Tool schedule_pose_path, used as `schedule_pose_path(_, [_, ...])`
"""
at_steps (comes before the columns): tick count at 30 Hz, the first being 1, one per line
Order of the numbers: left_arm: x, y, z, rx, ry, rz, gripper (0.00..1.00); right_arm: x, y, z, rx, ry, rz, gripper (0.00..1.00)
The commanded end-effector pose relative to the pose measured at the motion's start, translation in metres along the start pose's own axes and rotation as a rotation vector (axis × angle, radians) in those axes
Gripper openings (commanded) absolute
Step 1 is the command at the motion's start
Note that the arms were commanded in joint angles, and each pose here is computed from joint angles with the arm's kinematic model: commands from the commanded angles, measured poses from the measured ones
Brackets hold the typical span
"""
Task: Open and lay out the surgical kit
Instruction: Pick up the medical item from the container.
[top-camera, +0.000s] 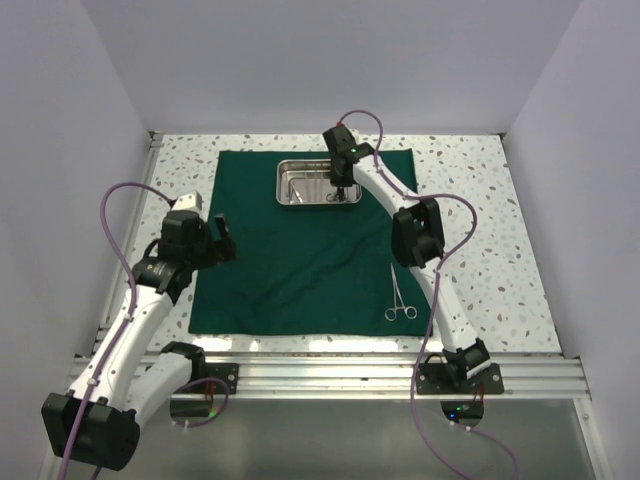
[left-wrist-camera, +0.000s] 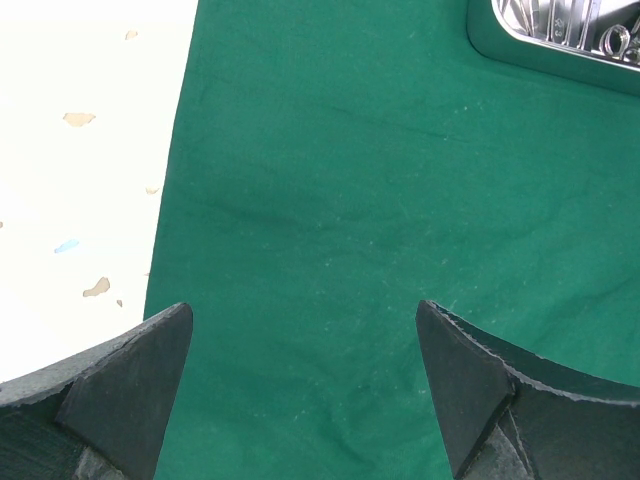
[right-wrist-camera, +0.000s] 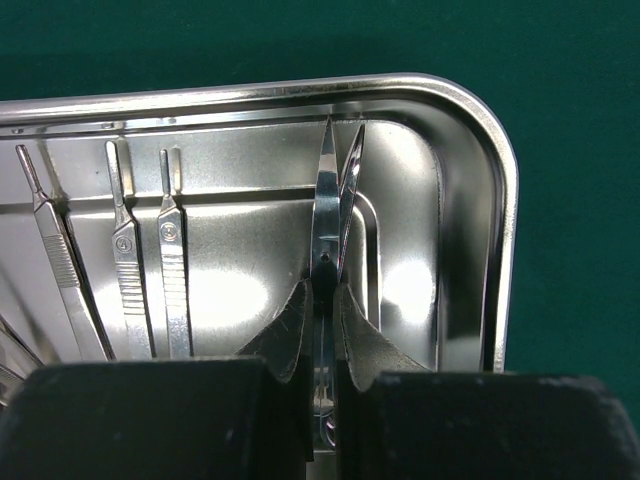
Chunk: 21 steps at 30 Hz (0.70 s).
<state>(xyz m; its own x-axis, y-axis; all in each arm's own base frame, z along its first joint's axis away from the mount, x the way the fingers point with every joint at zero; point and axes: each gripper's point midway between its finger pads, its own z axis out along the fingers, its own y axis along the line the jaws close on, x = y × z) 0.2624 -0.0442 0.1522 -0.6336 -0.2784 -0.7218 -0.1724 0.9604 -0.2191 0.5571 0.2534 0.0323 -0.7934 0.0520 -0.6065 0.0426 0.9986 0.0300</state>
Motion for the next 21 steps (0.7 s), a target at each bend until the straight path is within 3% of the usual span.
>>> schedule_pose_path(1, [-0.007,0.000,0.002,0.000,-0.029,0.001,0.97,-0.014,-0.008,-0.009,0.027,-0.042,-0.012,0.00])
schedule_pose_path(10, [-0.007,-0.002,0.003,0.008,-0.025,0.004,0.97,-0.073,-0.006,-0.066,-0.027,-0.185,0.035,0.00])
schedule_pose_path(21, [-0.009,-0.002,0.001,0.011,-0.036,0.002,0.97,-0.101,-0.008,-0.115,-0.065,-0.258,0.076,0.00])
